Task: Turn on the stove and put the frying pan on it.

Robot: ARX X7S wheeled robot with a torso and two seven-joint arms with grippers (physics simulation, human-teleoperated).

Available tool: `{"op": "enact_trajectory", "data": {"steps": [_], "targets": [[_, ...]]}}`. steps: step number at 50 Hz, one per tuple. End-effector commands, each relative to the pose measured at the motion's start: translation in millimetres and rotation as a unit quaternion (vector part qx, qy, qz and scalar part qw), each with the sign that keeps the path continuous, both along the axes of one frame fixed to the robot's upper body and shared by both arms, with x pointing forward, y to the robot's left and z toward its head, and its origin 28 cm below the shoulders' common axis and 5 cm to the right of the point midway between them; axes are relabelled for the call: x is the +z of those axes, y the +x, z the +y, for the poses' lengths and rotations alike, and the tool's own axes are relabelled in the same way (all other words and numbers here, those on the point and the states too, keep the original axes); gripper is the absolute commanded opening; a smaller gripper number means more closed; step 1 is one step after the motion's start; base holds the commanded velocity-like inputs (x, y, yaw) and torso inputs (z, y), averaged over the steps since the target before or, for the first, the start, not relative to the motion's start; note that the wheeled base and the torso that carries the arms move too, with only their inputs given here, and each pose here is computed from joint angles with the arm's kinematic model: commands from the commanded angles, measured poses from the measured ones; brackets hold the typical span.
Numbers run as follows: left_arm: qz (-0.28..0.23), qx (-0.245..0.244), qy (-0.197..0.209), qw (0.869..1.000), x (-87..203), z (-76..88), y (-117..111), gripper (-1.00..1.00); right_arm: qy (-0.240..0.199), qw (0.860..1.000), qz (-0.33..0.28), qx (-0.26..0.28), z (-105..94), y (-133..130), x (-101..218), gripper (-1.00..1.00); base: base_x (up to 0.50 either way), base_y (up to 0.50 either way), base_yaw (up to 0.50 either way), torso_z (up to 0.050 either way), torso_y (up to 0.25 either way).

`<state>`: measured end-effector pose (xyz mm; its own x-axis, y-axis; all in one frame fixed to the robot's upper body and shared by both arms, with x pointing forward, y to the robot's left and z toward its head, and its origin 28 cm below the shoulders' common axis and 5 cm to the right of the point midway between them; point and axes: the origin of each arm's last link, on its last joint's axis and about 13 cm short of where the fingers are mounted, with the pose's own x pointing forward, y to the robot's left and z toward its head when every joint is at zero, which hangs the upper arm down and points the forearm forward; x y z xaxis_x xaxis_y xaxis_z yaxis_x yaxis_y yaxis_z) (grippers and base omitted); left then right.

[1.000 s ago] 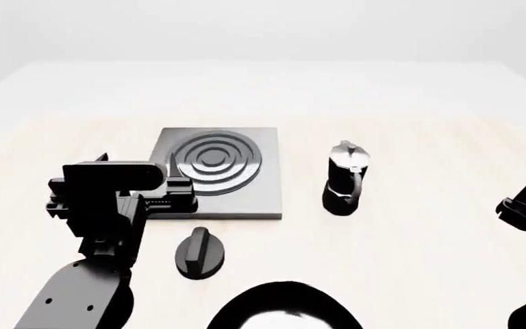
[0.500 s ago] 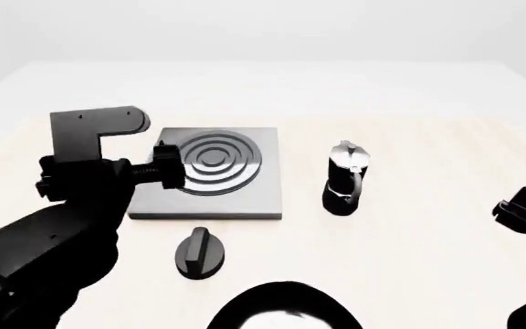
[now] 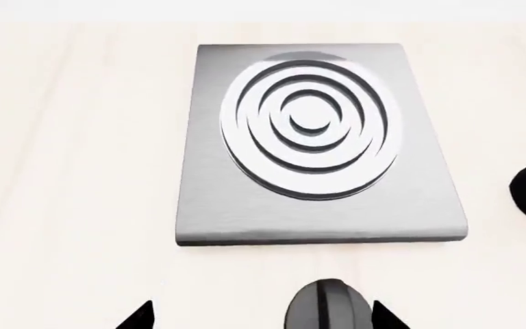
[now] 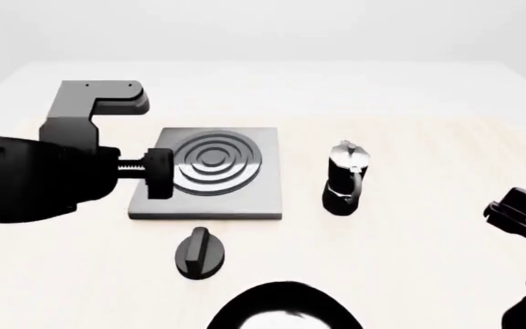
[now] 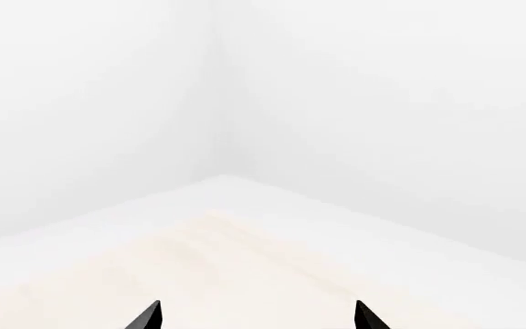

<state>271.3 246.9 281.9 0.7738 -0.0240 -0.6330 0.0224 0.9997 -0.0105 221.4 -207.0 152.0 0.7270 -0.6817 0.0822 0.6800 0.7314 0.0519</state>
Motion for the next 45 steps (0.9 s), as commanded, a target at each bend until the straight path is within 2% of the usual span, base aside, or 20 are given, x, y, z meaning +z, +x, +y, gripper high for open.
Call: {"op": "enact_trajectory", "data": {"steps": [1, 2, 3, 18, 45], "targets": [[0.066, 0.022, -0.001, 0.998, -1, 16.1, 7, 1.0, -0.001, 1.0, 0.007, 0.006, 1.5, 3, -2, 1.0, 0.0, 0.0, 0.0, 0.0, 0.0], [0.068, 0.026, -0.001, 0.997, -2, 17.0, 8, 1.0, -0.001, 1.0, 0.008, 0.006, 1.6, 3, -2, 1.0, 0.0, 0.0, 0.0, 0.0, 0.0], [0.089, 0.042, 0.003, 0.995, -19, 25.5, 12, 1.0, -0.005, 1.0, 0.017, 0.012, 4.3, 7, -5, 1.0, 0.0, 0.0, 0.0, 0.0, 0.0], [0.097, 0.047, 0.005, 0.994, -25, 28.2, 16, 1.0, -0.002, 1.0, 0.026, 0.01, 4.1, 7, -5, 1.0, 0.0, 0.0, 0.0, 0.0, 0.0], [0.137, 0.039, 0.002, 0.99, -65, 37.1, 34, 1.0, -0.006, 1.0, 0.025, 0.013, 5.4, 9, -5, 1.0, 0.0, 0.0, 0.0, 0.0, 0.0]]}}
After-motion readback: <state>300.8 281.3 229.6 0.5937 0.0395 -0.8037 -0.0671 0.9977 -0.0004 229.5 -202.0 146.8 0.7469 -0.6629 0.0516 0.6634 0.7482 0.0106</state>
